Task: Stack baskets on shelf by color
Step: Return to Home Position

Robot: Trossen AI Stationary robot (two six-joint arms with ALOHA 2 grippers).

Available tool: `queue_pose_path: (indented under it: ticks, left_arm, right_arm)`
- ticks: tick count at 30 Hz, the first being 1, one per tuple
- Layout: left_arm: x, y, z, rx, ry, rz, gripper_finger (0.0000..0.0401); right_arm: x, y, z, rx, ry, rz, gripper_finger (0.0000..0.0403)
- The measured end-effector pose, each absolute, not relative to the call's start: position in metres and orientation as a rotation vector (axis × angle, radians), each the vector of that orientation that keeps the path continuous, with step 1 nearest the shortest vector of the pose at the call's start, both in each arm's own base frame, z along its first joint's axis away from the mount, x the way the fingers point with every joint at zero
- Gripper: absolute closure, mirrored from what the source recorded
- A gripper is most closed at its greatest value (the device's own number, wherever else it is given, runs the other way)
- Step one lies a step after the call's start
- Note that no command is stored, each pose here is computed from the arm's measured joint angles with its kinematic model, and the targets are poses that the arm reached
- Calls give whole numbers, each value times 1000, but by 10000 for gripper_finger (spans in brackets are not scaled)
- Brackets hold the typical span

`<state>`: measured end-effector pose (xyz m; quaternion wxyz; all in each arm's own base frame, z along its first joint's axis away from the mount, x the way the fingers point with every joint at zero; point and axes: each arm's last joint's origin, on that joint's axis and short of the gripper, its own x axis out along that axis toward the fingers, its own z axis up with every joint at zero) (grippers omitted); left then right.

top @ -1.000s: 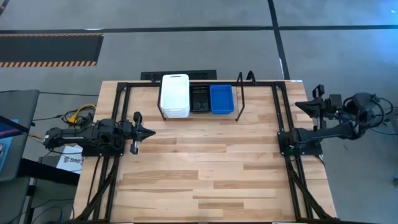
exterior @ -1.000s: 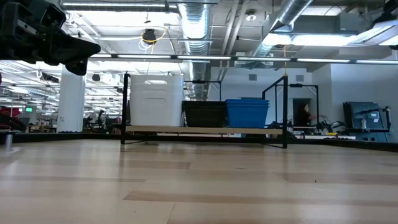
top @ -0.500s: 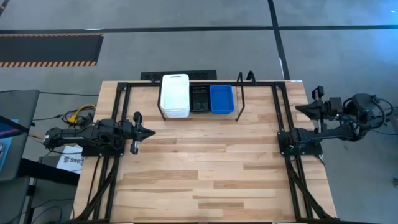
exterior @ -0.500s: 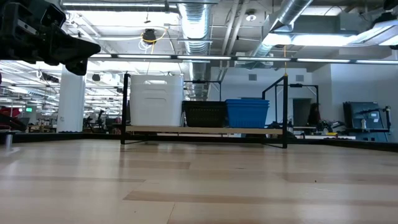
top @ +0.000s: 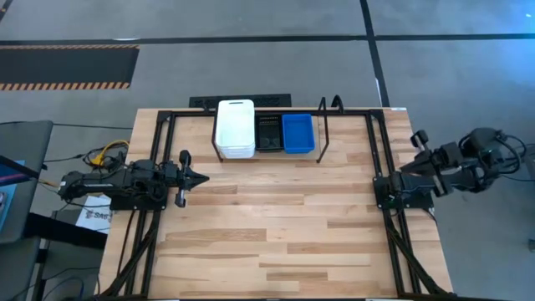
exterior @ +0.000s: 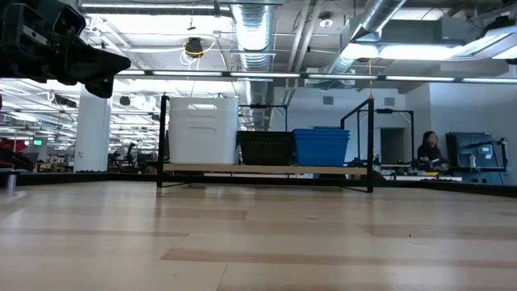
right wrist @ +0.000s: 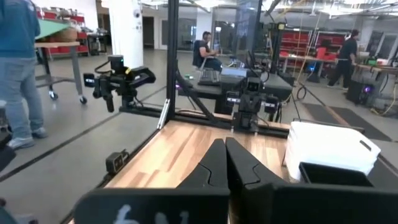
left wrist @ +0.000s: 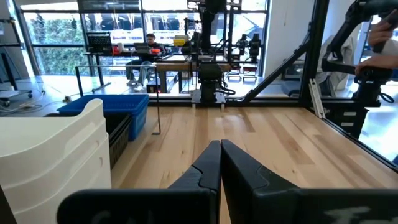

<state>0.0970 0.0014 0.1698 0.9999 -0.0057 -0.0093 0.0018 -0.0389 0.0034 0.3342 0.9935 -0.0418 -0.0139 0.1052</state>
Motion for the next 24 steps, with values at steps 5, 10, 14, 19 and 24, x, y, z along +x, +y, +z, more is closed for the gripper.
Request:
queue_pose_path:
  ticks: [5,10,14,19,24]
  left_arm:
    - [97,1,170,-11,-19,3,401]
    - [97,1,170,-11,-18,3,401]
    - [97,1,170,-11,-19,4,401]
    - [97,1,170,-11,-19,3,401]
    - [97,1,170,-11,-19,3,401]
  right_arm:
    - [-29,5,330,-97,-39,222,402]
    - [-19,6,327,-94,-67,221,402]
    - [-16,6,329,-98,-110,217,402]
    - [-15,6,329,-95,-110,217,402]
    - [-5,6,326,-115,-153,216,402]
